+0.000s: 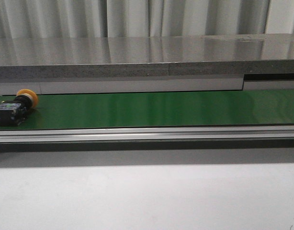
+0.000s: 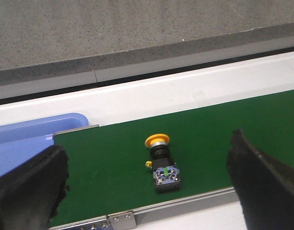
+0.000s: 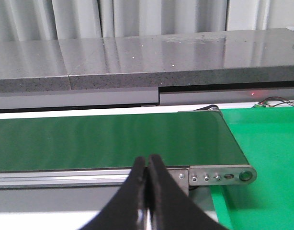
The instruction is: Move button from left to right
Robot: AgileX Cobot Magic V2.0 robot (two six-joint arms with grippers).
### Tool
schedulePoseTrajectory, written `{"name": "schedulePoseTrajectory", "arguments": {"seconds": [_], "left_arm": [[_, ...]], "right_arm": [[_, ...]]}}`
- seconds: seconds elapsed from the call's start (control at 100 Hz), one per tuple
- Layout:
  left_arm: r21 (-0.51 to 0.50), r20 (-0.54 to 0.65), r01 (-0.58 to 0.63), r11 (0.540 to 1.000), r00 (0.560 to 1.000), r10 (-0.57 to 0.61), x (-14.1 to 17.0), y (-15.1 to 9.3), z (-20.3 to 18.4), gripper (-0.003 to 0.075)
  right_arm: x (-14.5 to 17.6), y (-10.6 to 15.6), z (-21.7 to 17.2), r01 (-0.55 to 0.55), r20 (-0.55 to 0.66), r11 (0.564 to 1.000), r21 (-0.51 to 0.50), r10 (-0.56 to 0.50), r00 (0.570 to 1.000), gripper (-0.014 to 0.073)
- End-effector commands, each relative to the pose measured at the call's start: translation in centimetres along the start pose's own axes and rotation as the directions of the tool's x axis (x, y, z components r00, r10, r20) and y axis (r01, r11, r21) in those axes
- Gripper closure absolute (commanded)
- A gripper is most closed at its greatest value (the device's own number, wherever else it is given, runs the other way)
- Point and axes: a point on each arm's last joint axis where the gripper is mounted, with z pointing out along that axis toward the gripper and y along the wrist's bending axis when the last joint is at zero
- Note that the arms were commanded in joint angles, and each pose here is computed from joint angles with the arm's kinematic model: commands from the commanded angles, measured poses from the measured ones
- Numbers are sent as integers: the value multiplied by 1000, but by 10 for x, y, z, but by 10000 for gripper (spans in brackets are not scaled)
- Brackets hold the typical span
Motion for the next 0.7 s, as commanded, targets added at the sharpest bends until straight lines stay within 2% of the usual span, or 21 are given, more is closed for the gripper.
{"name": "schedulePoseTrajectory", "arguments": {"seconds": [0.0,0.3,0.44,0.69], "left_arm": [[-23,168,6,1000,986,-2,6,-1,-14,81],[-43,358,38,998,933,-21,64,-5,-47,81],[-42,381,36,998,924,-18,84,-7,-54,81],[-46,342,39,998,940,-21,110,-7,-42,81]], "right_arm": [[-14,1,-3,15,123,1000,-3,-14,992,663],[-14,1,-3,15,123,1000,-3,-14,992,663],[-14,1,-3,15,123,1000,-3,-14,992,663],[-14,1,-3,15,123,1000,-3,-14,992,663]]}}
